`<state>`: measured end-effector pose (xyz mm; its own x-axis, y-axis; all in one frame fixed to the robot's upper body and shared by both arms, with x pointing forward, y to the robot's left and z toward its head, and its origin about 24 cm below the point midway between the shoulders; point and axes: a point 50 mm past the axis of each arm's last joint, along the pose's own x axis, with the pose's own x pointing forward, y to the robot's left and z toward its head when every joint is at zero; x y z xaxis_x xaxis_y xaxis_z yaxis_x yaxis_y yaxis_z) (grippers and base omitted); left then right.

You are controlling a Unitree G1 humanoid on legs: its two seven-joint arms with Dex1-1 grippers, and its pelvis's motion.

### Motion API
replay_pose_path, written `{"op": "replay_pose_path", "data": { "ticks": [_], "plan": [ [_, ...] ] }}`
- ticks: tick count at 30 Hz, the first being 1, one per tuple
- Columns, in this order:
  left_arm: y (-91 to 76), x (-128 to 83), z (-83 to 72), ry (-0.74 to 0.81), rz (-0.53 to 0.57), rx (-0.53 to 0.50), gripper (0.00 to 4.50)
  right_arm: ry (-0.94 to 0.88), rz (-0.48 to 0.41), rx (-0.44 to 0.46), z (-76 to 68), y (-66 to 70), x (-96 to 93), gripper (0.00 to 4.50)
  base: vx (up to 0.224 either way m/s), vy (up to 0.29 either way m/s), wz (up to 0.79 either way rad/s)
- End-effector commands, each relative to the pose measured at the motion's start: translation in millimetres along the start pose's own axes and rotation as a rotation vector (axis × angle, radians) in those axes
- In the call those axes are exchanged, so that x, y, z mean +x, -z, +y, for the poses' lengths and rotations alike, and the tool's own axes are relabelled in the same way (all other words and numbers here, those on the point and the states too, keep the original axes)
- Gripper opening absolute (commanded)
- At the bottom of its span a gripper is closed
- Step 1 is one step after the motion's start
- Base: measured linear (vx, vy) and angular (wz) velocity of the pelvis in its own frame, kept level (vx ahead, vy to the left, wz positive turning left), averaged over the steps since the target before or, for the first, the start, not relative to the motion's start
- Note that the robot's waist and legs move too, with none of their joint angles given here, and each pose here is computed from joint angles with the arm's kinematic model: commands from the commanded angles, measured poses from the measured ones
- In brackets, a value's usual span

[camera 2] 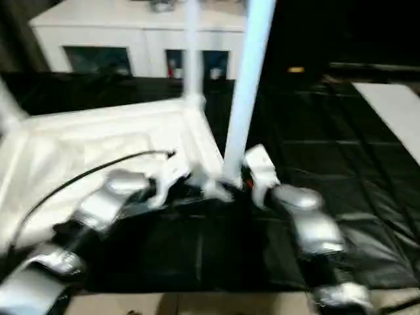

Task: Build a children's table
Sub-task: Rotate leg to tighten

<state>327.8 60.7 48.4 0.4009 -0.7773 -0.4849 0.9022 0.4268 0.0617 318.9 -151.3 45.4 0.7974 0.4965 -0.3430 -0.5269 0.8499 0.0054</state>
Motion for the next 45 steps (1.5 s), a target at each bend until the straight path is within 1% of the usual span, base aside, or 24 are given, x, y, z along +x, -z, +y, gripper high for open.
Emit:
{"op": "replay_pose_path", "data": {
  "ticks": [1,2,4,5,7,8,9,12,14,18,21,22,23,24,25,28,30,31,32,35,36,37,43,45],
  "plan": [
    [-8.3,5,3.9,-0.068,-0.005,-0.027,0.0,0.148,0.033,0.106,-2.5,8.5,6.8,2.61,0.0,0.0,0.0],
    [-10.4,10,2.5,-0.088,0.006,-0.026,0.0,0.224,0.016,0.149,0.9,7.2,12.5,2.61,0.0,0.0,0.0],
    [-16.2,23,-2.3,-0.131,0.017,-0.041,0.0,0.331,0.007,0.22,18.0,5.3,28.1,2.61,0.0,0.0,0.0],
    [-18.1,28,-4.8,-0.139,0.02,-0.041,0.0,0.333,0.007,0.22,28.4,3.4,35.0,2.61,0.0,0.0,0.0],
    [-20.3,34,-8.0,-0.15,0.024,-0.024,0.0,0.239,-0.016,0.172,52.5,-4.0,47.3,2.61,0.0,0.0,0.0],
    [-20.9,35,-9.2,-0.143,0.019,-0.014,0.0,0.172,-0.063,0.161,62.9,-11.3,50.0,3.31,0.0,0.0,0.0],
    [-20.4,34,-9.3,-0.14,0.018,-0.015,0.0,0.151,-0.087,0.149,65.7,-15.3,49.7,3.31,0.0,0.0,0.0],
    [-16.2,31,-7.5,-0.141,0.029,0.0,0.0,0.133,-0.128,0.115,64.0,-22.4,45.3,3.41,0.0,0.0,0.0],
    [-11.8,26,-4.9,-0.129,0.039,0.009,0.0,0.137,-0.154,0.085,55.3,-27.3,38.9,3.79,0.0,0.0,0.0],
    [-7.0,20,-2.9,-0.1,0.047,0.017,0.0,0.122,-0.153,0.013,38.1,-31.5,26.5,3.8,0.0,0.0,0.0],
    [-2.2,15,-1.4,-0.078,0.057,0.026,0.0,0.039,-0.114,-0.061,23.2,-29.3,12.6,3.8,0.0,0.0,0.0],
    [2.2,9,-0.9,-0.041,0.058,0.058,0.0,-0.081,-0.074,-0.13,12.5,-25.9,-3.9,3.8,0.0,0.0,0.0],
    [2.2,9,-0.9,-0.041,0.058,0.058,0.0,-0.081,-0.074,-0.13,12.5,-25.9,-3.9,3.8,0.0,0.0,0.0],
    [6.9,4,-0.7,-0.016,0.071,0.054,0.0,-0.179,-0.049,-0.21,7.6,-23.2,-17.5,3.8,0.0,0.0,0.0],
    [8.6,0,-1.1,0.011,0.067,0.069,0.0,-0.239,-0.016,-0.256,3.2,-18.7,-28.2,3.8,0.0,0.0,0.0],
    [13.6,-8,-1.3,0.064,0.075,0.071,0.0,-0.349,0.055,-0.318,-3.6,-10.5,-48.5,3.8,0.0,0.0,0.0],
    [15.8,-15,-3.9,0.13,0.075,0.085,0.0,-0.381,0.073,-0.33,-6.5,-8.8,-55.1,3.8,0.0,0.0,0.0],
    [16.8,-23,-7.6,0.208,0.064,0.136,0.0,-0.401,0.07,-0.316,-8.0,-9.6,-58.3,3.8,0.0,0.0,0.0],
    [16.8,-23,-7.6,0.208,0.064,0.136,0.0,-0.401,0.07,-0.316,-8.0,-9.6,-58.3,3.8,0.0,0.0,0.0],
    [18.8,-38,-21.7,0.415,0.05,0.169,0.0,-0.472,0.059,-0.3,-3.5,-11.6,-59.8,3.8,0.0,0.0,0.0],
    [18.8,-38,-21.7,0.415,0.05,0.169,0.0,-0.472,0.059,-0.3,-3.5,-11.6,-59.8,3.8,0.0,0.0,0.0],
    [18.0,-41,-21.3,0.428,0.061,0.192,0.0,-0.521,0.06,-0.299,1.0,-11.6,-59.0,3.8,0.0,0.0,0.0],
    [14.3,-41,-15.6,0.398,0.067,0.201,0.0,-0.594,0.1,-0.295,3.9,-7.0,-58.8,3.8,0.0,0.0,0.0],
    [13.8,-42,-14.9,0.397,0.066,0.2,0.0,-0.606,0.118,-0.299,3.3,-4.9,-59.8,3.45,0.0,0.0,0.0]
  ]
}}
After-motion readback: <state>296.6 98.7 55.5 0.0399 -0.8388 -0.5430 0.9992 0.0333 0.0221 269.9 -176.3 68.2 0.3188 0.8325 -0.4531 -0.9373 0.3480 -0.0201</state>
